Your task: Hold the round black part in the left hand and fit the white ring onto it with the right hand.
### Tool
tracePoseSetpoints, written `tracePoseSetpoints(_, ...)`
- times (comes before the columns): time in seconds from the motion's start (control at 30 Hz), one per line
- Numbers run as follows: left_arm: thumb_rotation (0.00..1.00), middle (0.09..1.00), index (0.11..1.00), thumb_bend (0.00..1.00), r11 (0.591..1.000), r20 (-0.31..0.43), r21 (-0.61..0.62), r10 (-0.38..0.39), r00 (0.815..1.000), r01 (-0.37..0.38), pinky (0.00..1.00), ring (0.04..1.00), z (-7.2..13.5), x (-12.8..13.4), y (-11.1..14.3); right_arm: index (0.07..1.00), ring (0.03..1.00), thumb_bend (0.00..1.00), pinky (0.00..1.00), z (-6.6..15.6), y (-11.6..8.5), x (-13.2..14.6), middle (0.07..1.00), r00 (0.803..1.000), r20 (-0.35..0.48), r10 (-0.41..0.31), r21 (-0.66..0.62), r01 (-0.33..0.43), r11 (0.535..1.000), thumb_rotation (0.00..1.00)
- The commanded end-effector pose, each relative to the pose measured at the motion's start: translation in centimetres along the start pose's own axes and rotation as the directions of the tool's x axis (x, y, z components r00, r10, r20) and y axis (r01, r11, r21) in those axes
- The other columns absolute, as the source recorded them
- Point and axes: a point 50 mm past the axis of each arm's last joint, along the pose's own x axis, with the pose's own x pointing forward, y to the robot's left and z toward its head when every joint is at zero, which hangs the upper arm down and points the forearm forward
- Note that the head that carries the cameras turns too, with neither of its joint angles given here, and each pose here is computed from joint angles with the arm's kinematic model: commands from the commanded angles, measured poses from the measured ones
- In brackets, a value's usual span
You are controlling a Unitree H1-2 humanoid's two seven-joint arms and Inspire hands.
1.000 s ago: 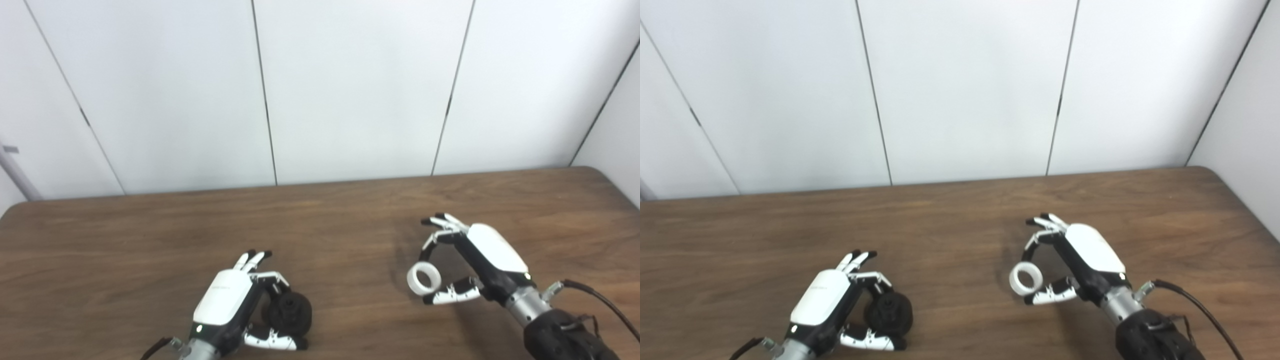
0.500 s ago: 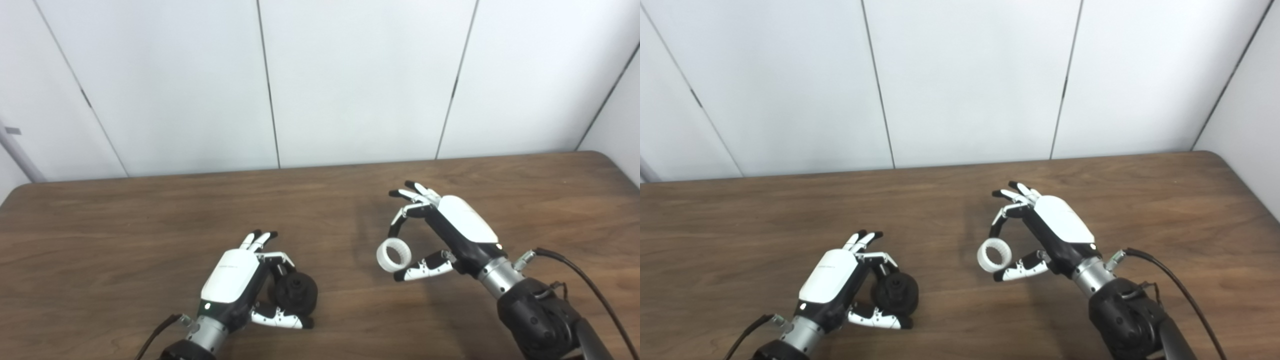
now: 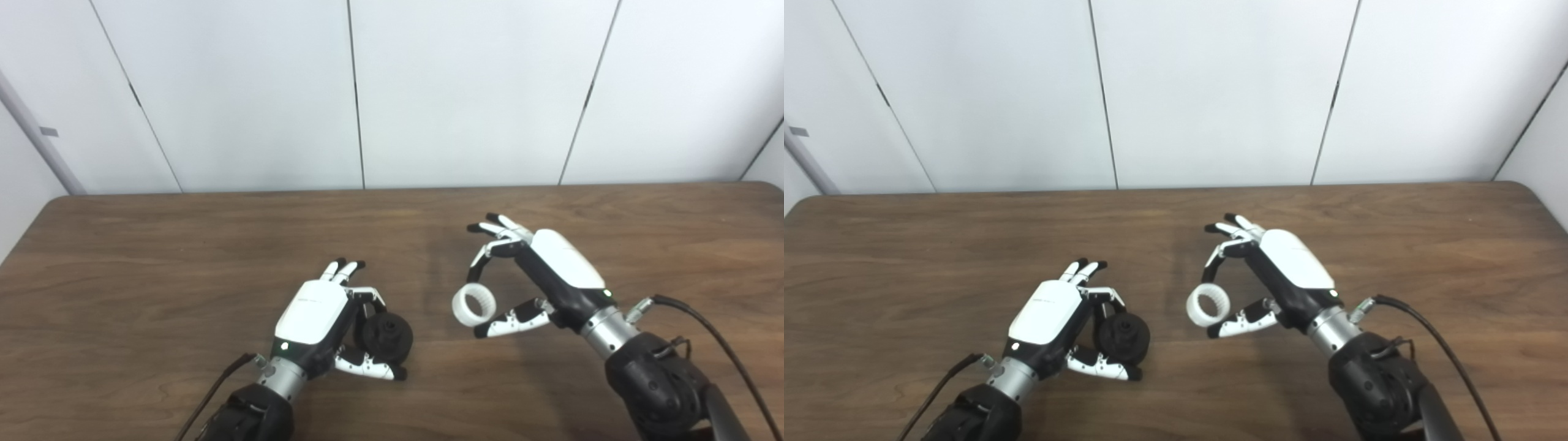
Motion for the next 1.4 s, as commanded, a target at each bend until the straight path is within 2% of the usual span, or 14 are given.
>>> tracePoseSetpoints(0.0, 0.05, 0.832, 0.480, 0.52, 0.997, 0.021, -0.014, -0.081, 0.997, 0.081, 1.00, 0.954, 0.6, -0.6, -1.7, 0.475, 0.976, 0.52, 0.94, 1.4, -1.5, 0.8, 0.897, 0.996, 0.072, -0.044, -0.017, 0.045, 0.999, 0.13)
tracePoseSetpoints(0.8, 0.05, 0.841, 0.479, 0.52, 0.992, 0.046, -0.050, -0.116, 0.992, 0.118, 1.00, 0.968, 3.0, -0.5, -1.9, 0.475, 0.990, 0.52, 0.97, 3.1, 0.2, 1.8, 0.902, 0.991, 0.132, 0.034, 0.019, -0.036, 0.999, 0.13)
tracePoseSetpoints(1.37, 0.05, 0.837, 0.479, 0.52, 0.991, 0.067, -0.047, -0.121, 0.990, 0.125, 1.00, 0.955, 3.7, -0.9, -2.2, 0.474, 0.979, 0.52, 0.95, 3.7, 1.0, 2.8, 0.892, 0.984, 0.171, 0.055, 0.021, -0.060, 0.998, 0.13)
